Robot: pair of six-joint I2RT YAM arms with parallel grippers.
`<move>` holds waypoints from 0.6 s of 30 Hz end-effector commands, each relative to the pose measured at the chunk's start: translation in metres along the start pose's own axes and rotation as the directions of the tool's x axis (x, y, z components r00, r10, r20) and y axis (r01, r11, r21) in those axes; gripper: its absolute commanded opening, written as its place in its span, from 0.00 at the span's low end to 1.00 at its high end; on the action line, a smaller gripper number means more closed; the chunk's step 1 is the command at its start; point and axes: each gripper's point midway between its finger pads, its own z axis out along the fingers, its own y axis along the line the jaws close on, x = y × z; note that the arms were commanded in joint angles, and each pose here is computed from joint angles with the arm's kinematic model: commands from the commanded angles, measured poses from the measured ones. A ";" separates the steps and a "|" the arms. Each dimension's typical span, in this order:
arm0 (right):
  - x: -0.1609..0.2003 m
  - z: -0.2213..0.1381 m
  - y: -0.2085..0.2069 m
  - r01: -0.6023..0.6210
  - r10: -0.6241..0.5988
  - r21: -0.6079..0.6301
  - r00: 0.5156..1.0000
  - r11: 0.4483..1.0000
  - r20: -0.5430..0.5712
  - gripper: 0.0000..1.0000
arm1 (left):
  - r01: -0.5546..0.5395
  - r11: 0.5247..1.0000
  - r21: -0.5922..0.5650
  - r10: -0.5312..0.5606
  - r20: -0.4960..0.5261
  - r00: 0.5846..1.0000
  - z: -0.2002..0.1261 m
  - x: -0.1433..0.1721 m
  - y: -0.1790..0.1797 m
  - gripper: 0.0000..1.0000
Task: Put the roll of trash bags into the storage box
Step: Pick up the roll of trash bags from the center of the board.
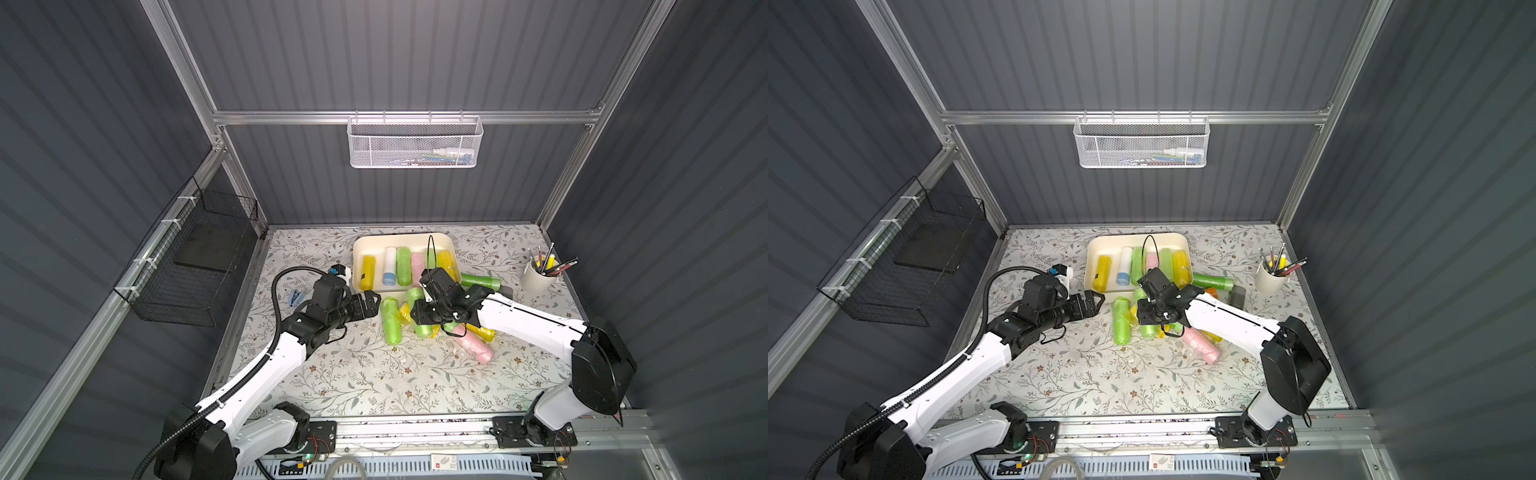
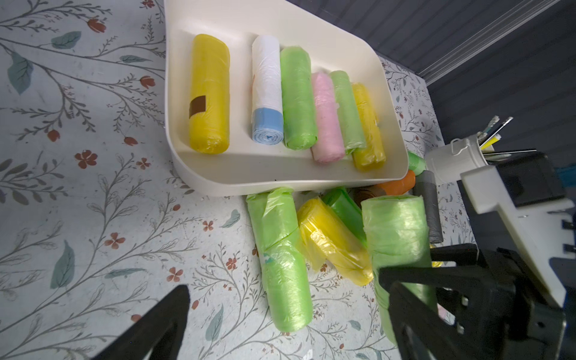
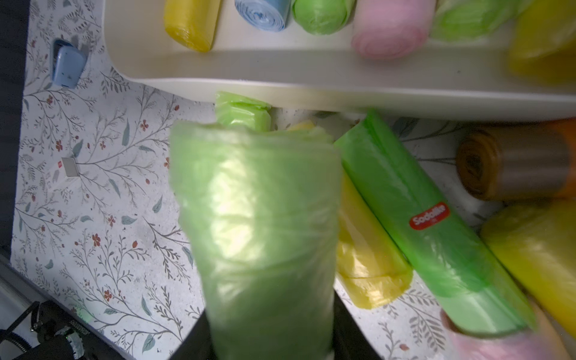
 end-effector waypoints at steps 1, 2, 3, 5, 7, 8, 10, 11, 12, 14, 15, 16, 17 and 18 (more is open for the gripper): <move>-0.027 -0.016 0.013 -0.034 0.041 -0.065 0.994 0.997 0.099 0.28 | -0.034 0.998 0.059 0.033 0.021 0.999 0.001 -0.010 -0.015 1.00; -0.032 -0.018 0.013 -0.039 0.047 -0.072 0.993 0.997 0.113 0.28 | -0.035 0.997 0.071 0.033 0.026 0.999 0.002 -0.011 -0.017 1.00; -0.035 -0.021 0.013 -0.045 0.054 -0.077 0.991 0.996 0.123 0.28 | -0.037 0.995 0.090 0.034 0.031 0.999 0.003 -0.013 -0.021 1.00; -0.043 -0.025 0.014 -0.053 0.065 -0.088 0.988 0.995 0.143 0.28 | -0.038 0.993 0.114 0.033 0.039 0.999 0.004 -0.016 -0.026 1.00; -0.052 -0.031 0.017 -0.048 0.066 -0.103 0.983 0.994 0.171 0.28 | -0.031 0.994 0.105 0.027 0.042 0.999 0.005 -0.019 -0.026 1.00; -0.056 -0.033 0.016 -0.049 0.068 -0.106 0.981 0.993 0.179 0.28 | -0.027 0.995 0.095 0.022 0.045 0.999 0.005 -0.020 -0.024 1.00; -0.063 -0.038 0.018 -0.044 0.066 -0.118 0.979 0.992 0.193 0.29 | -0.026 0.997 0.076 0.022 0.050 0.999 0.002 -0.021 -0.021 1.00; -0.065 -0.038 0.018 -0.043 0.066 -0.121 0.979 0.992 0.195 0.29 | -0.026 0.997 0.073 0.022 0.054 0.998 0.001 -0.021 -0.021 1.00; -0.067 -0.039 0.016 -0.045 0.069 -0.121 0.978 0.992 0.198 0.29 | -0.025 0.997 0.073 0.021 0.062 0.998 -0.001 -0.021 -0.020 1.00; -0.072 -0.040 0.015 -0.050 0.075 -0.127 0.977 0.991 0.202 0.29 | -0.025 0.997 0.070 0.019 0.083 0.996 -0.005 -0.023 -0.019 1.00; -0.075 -0.040 0.013 -0.054 0.080 -0.128 0.976 0.990 0.204 0.29 | -0.025 0.998 0.065 0.019 0.090 0.996 -0.006 -0.024 -0.018 1.00; -0.078 -0.040 0.013 -0.057 0.084 -0.135 0.975 0.989 0.205 0.28 | -0.025 0.998 0.061 0.019 0.099 0.995 -0.008 -0.025 -0.018 1.00; -0.081 -0.040 0.013 -0.058 0.088 -0.147 0.974 0.987 0.207 0.28 | -0.025 0.998 0.057 0.019 0.103 0.995 -0.009 -0.026 -0.017 1.00; -0.085 -0.039 0.013 -0.065 0.098 -0.162 0.974 0.985 0.206 0.28 | -0.023 0.998 0.053 0.017 0.106 0.994 -0.009 -0.026 -0.016 1.00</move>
